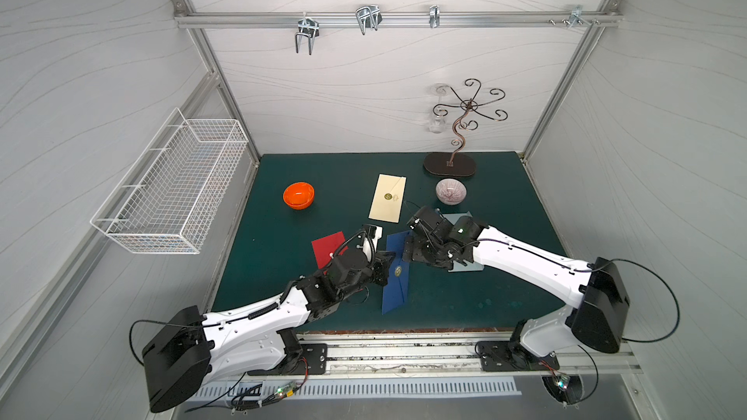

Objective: Open the envelope
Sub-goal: Open the envelope flap on the envelope.

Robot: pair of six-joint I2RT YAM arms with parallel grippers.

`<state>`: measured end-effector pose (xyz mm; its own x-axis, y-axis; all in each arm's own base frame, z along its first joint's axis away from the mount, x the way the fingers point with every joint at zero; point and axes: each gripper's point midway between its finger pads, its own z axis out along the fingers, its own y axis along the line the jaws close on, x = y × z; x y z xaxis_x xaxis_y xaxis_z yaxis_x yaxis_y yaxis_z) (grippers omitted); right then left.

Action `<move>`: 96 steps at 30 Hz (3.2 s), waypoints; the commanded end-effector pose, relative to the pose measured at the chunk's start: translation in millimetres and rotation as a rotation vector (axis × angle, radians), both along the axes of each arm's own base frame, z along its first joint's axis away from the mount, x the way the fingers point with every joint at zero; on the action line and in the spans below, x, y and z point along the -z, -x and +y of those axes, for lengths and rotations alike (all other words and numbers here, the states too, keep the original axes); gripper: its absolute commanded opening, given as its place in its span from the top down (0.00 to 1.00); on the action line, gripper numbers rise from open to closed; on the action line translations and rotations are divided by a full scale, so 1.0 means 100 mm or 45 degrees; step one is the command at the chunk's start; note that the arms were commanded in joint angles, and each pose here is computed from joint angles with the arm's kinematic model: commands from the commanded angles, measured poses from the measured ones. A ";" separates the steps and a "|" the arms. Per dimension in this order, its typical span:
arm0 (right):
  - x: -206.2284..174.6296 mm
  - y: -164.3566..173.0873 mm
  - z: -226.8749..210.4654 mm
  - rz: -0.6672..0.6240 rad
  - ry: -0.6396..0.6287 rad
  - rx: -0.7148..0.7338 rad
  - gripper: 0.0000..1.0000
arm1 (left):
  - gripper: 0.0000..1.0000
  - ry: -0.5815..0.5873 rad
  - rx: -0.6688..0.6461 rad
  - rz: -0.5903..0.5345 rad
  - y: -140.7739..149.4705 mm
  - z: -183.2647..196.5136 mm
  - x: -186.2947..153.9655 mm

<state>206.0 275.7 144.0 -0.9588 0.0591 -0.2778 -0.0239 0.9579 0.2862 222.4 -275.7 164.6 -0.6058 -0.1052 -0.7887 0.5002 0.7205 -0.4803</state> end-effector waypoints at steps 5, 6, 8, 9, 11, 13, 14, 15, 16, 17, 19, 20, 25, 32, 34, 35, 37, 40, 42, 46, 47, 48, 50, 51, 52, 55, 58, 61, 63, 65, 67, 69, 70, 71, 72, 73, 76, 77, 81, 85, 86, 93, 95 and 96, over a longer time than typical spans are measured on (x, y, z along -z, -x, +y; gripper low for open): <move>-0.07 0.07 0.17 -0.016 -0.003 -0.119 0.04 | 1.00 0.078 0.021 -0.035 0.00 -0.08 -0.24; -0.05 0.07 0.17 -0.015 0.001 -0.113 0.04 | 1.00 0.078 0.020 -0.036 0.00 -0.08 -0.24; -0.01 0.06 0.13 -0.014 0.029 -0.095 0.02 | 1.00 0.077 0.022 -0.037 0.00 -0.08 -0.24; 0.00 0.05 0.12 -0.014 0.046 -0.091 0.01 | 1.00 0.079 0.022 -0.039 0.00 -0.08 -0.25; 0.04 0.04 0.07 -0.010 0.082 -0.078 0.01 | 1.00 0.082 0.020 -0.041 0.00 -0.07 -0.26; 0.06 0.03 0.06 -0.009 0.101 -0.082 0.01 | 1.00 0.084 0.018 -0.041 0.00 -0.07 -0.25; 0.08 0.03 0.05 -0.003 0.108 -0.083 0.01 | 1.00 0.085 0.017 -0.042 0.00 -0.06 -0.26; 0.09 0.04 0.06 0.000 0.109 -0.085 0.01 | 1.00 0.084 0.016 -0.045 0.00 -0.06 -0.26; 0.10 0.03 0.05 -0.001 0.112 -0.084 0.01 | 1.00 0.087 0.014 -0.051 0.00 -0.06 -0.27; 0.11 0.03 0.05 0.002 0.117 -0.083 0.01 | 1.00 0.083 0.014 -0.050 0.00 -0.05 -0.26; 0.12 0.03 0.05 0.001 0.122 -0.087 0.01 | 1.00 0.081 0.014 -0.051 0.00 -0.05 -0.26; 0.11 0.02 0.05 0.001 0.122 -0.085 0.01 | 1.00 0.081 0.015 -0.051 0.00 -0.05 -0.26; 0.11 0.01 0.02 -0.008 0.134 -0.074 0.01 | 1.00 0.080 0.018 -0.048 0.00 -0.05 -0.25; 0.06 -0.01 -0.09 -0.028 0.194 -0.027 0.01 | 1.00 0.081 0.013 -0.054 0.00 -0.04 -0.26; 0.05 -0.01 -0.12 -0.029 0.206 -0.026 0.01 | 1.00 0.080 0.012 -0.051 0.00 -0.04 -0.25; 0.05 -0.01 -0.12 -0.028 0.206 -0.023 0.01 | 1.00 0.081 0.011 -0.051 0.00 -0.04 -0.25; 0.05 0.00 -0.12 -0.025 0.203 -0.022 0.01 | 1.00 0.080 0.011 -0.053 0.00 -0.04 -0.26; 0.06 0.00 -0.11 -0.020 0.201 -0.025 0.01 | 1.00 0.075 0.008 -0.057 0.00 -0.04 -0.26; 0.06 0.01 -0.12 -0.019 0.203 -0.028 0.01 | 1.00 0.071 0.010 -0.059 -0.01 -0.04 -0.26; 0.00 0.00 -0.10 -0.041 0.167 -0.037 0.01 | 1.00 0.071 0.012 -0.053 -0.01 -0.06 -0.25; -0.02 0.00 -0.08 -0.047 0.150 -0.040 0.01 | 1.00 0.072 0.014 -0.052 -0.01 -0.06 -0.25; -0.05 0.00 -0.06 -0.055 0.126 -0.042 0.01 | 1.00 0.074 0.017 -0.050 -0.01 -0.06 -0.25; -0.10 -0.02 0.00 -0.076 0.068 -0.048 0.01 | 1.00 0.076 0.016 -0.051 -0.01 -0.07 -0.26; -0.12 -0.03 0.02 -0.085 0.041 -0.033 0.01 | 1.00 0.077 0.015 -0.051 -0.01 -0.07 -0.26; -0.13 -0.03 0.03 -0.087 0.019 -0.013 0.01 | 1.00 0.079 0.014 -0.051 -0.01 -0.07 -0.27; -0.10 -0.05 0.03 -0.087 -0.027 0.072 0.01 | 1.00 0.088 0.010 -0.045 -0.02 -0.07 -0.27; -0.07 -0.06 0.02 -0.069 -0.051 0.165 0.01 | 1.00 0.126 0.003 -0.025 -0.02 -0.10 -0.28; -0.02 -0.04 0.04 -0.040 -0.066 0.216 0.01 | 1.00 0.137 0.000 -0.011 -0.03 -0.11 -0.28; 0.00 -0.03 0.03 -0.028 -0.048 0.240 0.01 | 1.00 0.136 0.000 -0.013 -0.03 -0.11 -0.28; 0.02 -0.03 0.01 -0.019 -0.018 0.259 0.01 | 1.00 0.133 -0.003 -0.019 -0.03 -0.10 -0.28; 0.05 -0.02 -0.02 -0.011 0.020 0.273 0.01 | 1.00 0.133 -0.003 -0.027 -0.03 -0.09 -0.30; 0.07 -0.01 -0.05 0.004 0.053 0.283 0.01 | 1.00 0.133 -0.007 -0.032 -0.03 -0.09 -0.30; 0.08 0.00 -0.05 0.011 0.063 0.278 0.01 | 1.00 0.135 -0.006 -0.034 -0.03 -0.08 -0.31; 0.10 0.01 -0.04 0.021 0.070 0.272 0.01 | 1.00 0.136 -0.008 -0.034 -0.03 -0.08 -0.31; 0.11 0.02 -0.03 0.028 0.072 0.266 0.01 | 1.00 0.136 -0.008 -0.034 -0.03 -0.08 -0.31; 0.11 0.02 -0.02 0.033 0.072 0.257 0.01 | 1.00 0.139 -0.007 -0.036 -0.03 -0.08 -0.32; 0.14 0.04 0.01 0.050 0.082 0.238 0.01 | 1.00 0.141 -0.006 -0.037 -0.02 -0.08 -0.33; 0.14 0.04 0.01 0.054 0.085 0.230 0.01 | 1.00 0.143 -0.009 -0.040 -0.03 -0.07 -0.34; 0.15 0.06 0.02 0.072 0.121 0.207 0.01 | 1.00 0.143 -0.018 -0.056 -0.03 -0.05 -0.37; 0.13 0.08 0.02 0.078 0.172 0.170 0.01 | 1.00 0.143 -0.025 -0.069 -0.03 -0.03 -0.40; 0.13 0.09 0.03 0.077 0.180 0.156 0.01 | 1.00 0.142 -0.028 -0.071 -0.04 -0.03 -0.40; 0.14 0.14 0.14 0.102 0.205 0.079 0.01 | 1.00 0.145 -0.042 -0.081 -0.04 0.00 -0.42; 0.14 0.13 0.16 0.101 0.210 0.060 0.01 | 1.00 0.145 -0.041 -0.081 -0.04 0.00 -0.42; 0.14 0.14 0.16 0.102 0.210 0.055 0.01 | 1.00 0.145 -0.044 -0.082 -0.04 0.01 -0.42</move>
